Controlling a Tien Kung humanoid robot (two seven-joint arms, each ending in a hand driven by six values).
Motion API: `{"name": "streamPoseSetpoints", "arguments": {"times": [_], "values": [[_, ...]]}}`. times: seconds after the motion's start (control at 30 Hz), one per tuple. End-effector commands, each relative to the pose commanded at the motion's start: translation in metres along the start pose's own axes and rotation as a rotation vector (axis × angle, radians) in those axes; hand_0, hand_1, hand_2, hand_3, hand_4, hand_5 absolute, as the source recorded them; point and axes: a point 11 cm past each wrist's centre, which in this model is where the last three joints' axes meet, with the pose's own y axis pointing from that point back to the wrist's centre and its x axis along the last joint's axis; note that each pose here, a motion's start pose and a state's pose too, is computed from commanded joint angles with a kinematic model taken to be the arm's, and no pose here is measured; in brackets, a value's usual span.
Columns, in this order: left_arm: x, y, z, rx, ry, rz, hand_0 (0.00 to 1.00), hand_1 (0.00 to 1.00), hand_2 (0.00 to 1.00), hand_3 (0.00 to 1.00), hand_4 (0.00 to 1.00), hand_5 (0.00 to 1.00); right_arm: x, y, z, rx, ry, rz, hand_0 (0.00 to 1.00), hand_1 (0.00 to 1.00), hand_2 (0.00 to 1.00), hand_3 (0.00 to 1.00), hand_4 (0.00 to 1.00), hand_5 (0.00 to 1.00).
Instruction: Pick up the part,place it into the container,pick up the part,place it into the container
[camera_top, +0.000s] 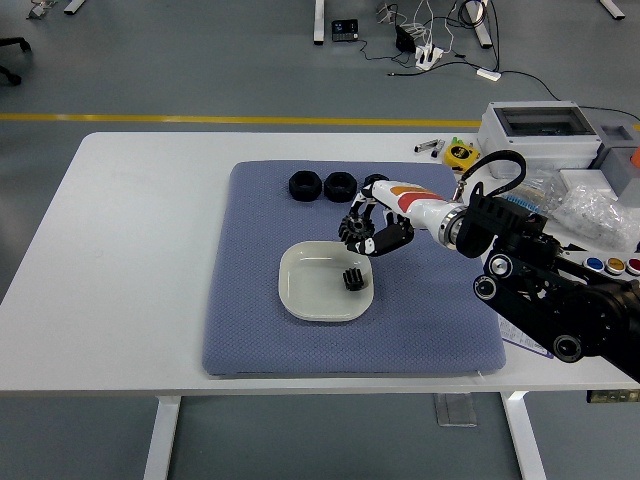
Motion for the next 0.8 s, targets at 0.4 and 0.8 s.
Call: {"name": "streamPoseSetpoints", "arguments": {"times": [0.4, 0.8], "values": [[0.004, 0.000, 0.003, -0.005, -0.004, 0.007, 0.721, 0.628, 0.624, 0.552, 0.594, 0.550, -0.030, -0.023, -0.039, 0.037, 0.081, -0.082, 0.181, 0.175, 0.260, 0.265, 0.462, 0.116], [0.006, 0.000, 0.005, -0.009, -0.016, 0.013, 0.721, 0.624, 0.623, 0.552, 0.593, 0.549, -0.065, -0.032, -0.018, -0.043, 0.140, -0.159, 0.182, 0.175, 0.260, 0.269, 0.458, 0.112]]}}
